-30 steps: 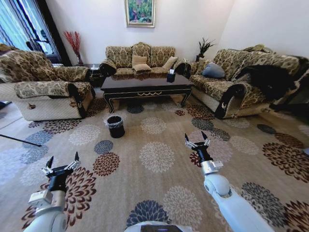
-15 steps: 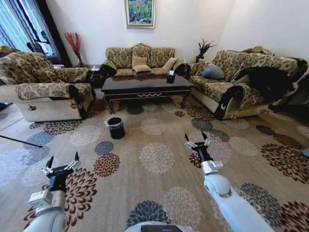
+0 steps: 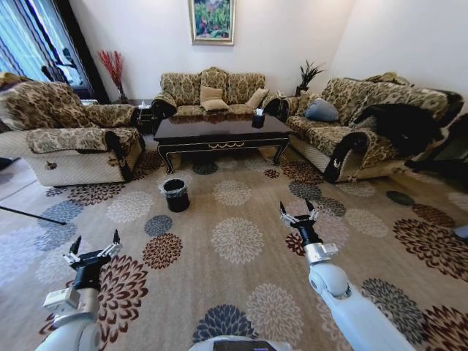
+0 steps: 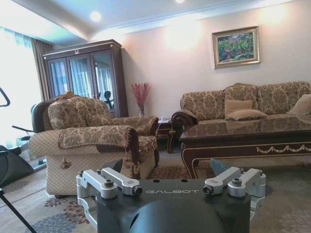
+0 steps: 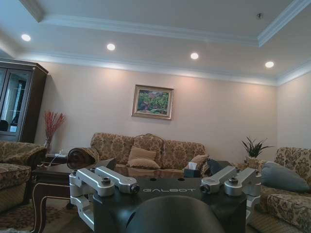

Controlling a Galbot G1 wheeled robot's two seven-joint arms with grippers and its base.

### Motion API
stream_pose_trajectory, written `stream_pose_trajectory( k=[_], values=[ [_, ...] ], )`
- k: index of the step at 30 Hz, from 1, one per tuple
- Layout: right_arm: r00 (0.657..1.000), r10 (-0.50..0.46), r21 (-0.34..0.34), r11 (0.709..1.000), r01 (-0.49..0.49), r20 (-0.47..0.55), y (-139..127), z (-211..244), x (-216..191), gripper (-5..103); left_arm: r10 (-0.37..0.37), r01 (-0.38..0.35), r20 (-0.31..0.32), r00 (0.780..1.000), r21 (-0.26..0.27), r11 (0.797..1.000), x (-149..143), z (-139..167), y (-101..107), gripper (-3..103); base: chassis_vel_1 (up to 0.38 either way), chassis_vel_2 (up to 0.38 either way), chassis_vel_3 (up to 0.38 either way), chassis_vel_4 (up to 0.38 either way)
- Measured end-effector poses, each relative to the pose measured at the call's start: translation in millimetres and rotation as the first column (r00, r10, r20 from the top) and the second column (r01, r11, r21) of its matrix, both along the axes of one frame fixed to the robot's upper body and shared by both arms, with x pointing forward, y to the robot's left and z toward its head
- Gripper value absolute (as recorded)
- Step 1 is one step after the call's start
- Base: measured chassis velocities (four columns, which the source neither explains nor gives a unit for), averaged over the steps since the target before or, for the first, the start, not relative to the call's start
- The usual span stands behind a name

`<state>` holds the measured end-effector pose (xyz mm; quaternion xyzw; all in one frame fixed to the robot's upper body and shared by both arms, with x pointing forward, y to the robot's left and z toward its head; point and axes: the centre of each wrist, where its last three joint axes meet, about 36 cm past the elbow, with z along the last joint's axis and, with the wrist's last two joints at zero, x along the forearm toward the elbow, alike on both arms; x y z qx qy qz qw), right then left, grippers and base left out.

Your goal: Move to the front of the table and pick up the trash from the floor, then place it into the trash bin.

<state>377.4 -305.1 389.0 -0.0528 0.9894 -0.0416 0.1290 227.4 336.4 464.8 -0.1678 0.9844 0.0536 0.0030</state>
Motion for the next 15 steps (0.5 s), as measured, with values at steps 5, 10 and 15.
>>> stream_pose_trajectory(
  k=[5, 10, 15],
  values=[
    [1.000, 0.000, 0.000, 1.000, 0.000, 0.000, 0.0, 0.0, 0.0, 100, 0.000, 0.000, 0.000, 1.000, 0.000, 1.000, 0.0, 0.0, 0.0, 100, 0.000, 0.000, 0.000, 0.000],
    [1.000, 0.000, 0.000, 1.000, 0.000, 0.000, 0.0, 0.0, 0.0, 100, 0.000, 0.000, 0.000, 1.000, 0.000, 1.000, 0.0, 0.0, 0.0, 100, 0.000, 0.000, 0.000, 0.000],
    [1.000, 0.000, 0.000, 1.000, 0.000, 0.000, 0.0, 0.0, 0.0, 100, 0.000, 0.000, 0.000, 1.000, 0.000, 1.000, 0.0, 0.0, 0.0, 100, 0.000, 0.000, 0.000, 0.000]
  ],
)
